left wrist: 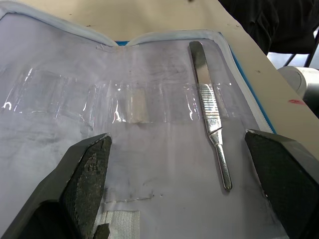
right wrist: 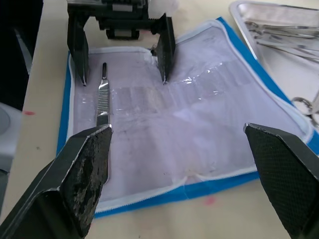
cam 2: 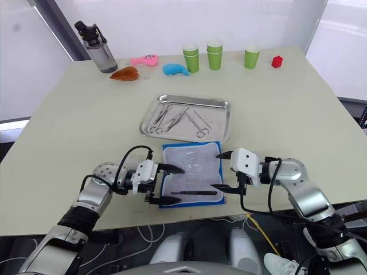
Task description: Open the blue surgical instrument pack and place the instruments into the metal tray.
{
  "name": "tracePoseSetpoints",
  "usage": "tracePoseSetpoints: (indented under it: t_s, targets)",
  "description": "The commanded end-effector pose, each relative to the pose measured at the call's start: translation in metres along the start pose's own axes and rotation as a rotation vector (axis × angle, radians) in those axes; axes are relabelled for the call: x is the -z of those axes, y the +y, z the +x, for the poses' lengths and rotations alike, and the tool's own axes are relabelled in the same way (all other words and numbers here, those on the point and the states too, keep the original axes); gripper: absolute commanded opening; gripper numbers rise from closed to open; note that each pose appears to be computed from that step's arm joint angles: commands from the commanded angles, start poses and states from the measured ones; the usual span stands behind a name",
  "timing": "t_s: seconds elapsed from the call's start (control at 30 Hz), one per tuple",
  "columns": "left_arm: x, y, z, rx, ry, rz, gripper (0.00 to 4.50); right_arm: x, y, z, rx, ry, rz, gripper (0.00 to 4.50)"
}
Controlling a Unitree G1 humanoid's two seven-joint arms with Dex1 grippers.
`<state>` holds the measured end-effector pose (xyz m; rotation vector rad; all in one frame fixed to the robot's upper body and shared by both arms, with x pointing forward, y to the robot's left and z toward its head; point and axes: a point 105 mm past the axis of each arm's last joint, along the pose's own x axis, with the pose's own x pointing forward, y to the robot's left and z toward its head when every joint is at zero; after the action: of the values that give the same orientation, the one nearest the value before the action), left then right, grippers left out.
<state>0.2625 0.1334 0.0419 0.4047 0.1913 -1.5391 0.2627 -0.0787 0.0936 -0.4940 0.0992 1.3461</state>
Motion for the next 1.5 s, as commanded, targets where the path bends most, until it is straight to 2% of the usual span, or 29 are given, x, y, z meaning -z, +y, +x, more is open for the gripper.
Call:
tracePoseSetpoints:
  t_s: [0.03,0.27,0.5,0.53,0.6,0.63,0.67,0.73,0.8,0.83,0.87,0.93,1.2,1.5]
  targets:
    - [0.062,-0.03,-0.008,0.021,0.205,-0.23,4.5,-0.005,0.005,0.01,-0.054,-0.024,-0.058,4.42]
    - [0.062,-0.03,-0.009,0.019,0.206,-0.232,4.5,0.011,0.012,0.021,-0.118,0.006,-0.069,4.42]
    - [0.062,-0.031,-0.008,0.017,0.204,-0.234,4.5,0.044,0.018,0.015,-0.15,0.127,-0.048,4.42]
    - [0.062,-0.031,-0.008,0.017,0.204,-0.235,4.5,0.047,0.019,0.014,-0.157,0.137,-0.042,3.93]
    - [0.062,-0.032,-0.008,0.017,0.204,-0.236,4.5,0.051,0.022,0.013,-0.169,0.154,-0.03,3.23]
    - [0.062,-0.032,-0.008,0.017,0.204,-0.236,4.5,0.052,0.023,0.012,-0.176,0.164,-0.022,2.64]
    - [0.062,-0.032,-0.008,0.017,0.204,-0.236,4.5,0.053,0.025,0.011,-0.185,0.171,-0.015,2.48]
    - [0.062,-0.031,-0.007,0.016,0.203,-0.235,4.5,0.055,0.028,0.01,-0.203,0.187,0.013,1.56]
    - [0.062,-0.031,-0.007,0.015,0.201,-0.235,4.5,0.056,0.032,0.008,-0.223,0.199,0.034,1.21]
    - [0.062,-0.031,-0.007,0.014,0.201,-0.235,4.5,0.056,0.033,0.008,-0.228,0.201,0.039,0.64]
    - [0.062,-0.031,-0.006,0.014,0.201,-0.235,4.5,0.056,0.034,0.007,-0.231,0.202,0.042,0.35]
    - [0.062,-0.032,-0.006,0.015,0.202,-0.236,4.5,0.054,0.035,0.008,-0.232,0.199,0.045,0.01]
    - [0.063,-0.034,-0.003,0.015,0.194,-0.239,4.5,0.035,0.03,0.02,-0.214,0.134,0.055,0.01]
    - [0.064,-0.036,-0.005,0.013,0.198,-0.243,4.5,0.014,0.026,0.019,-0.221,0.134,-0.017,0.01]
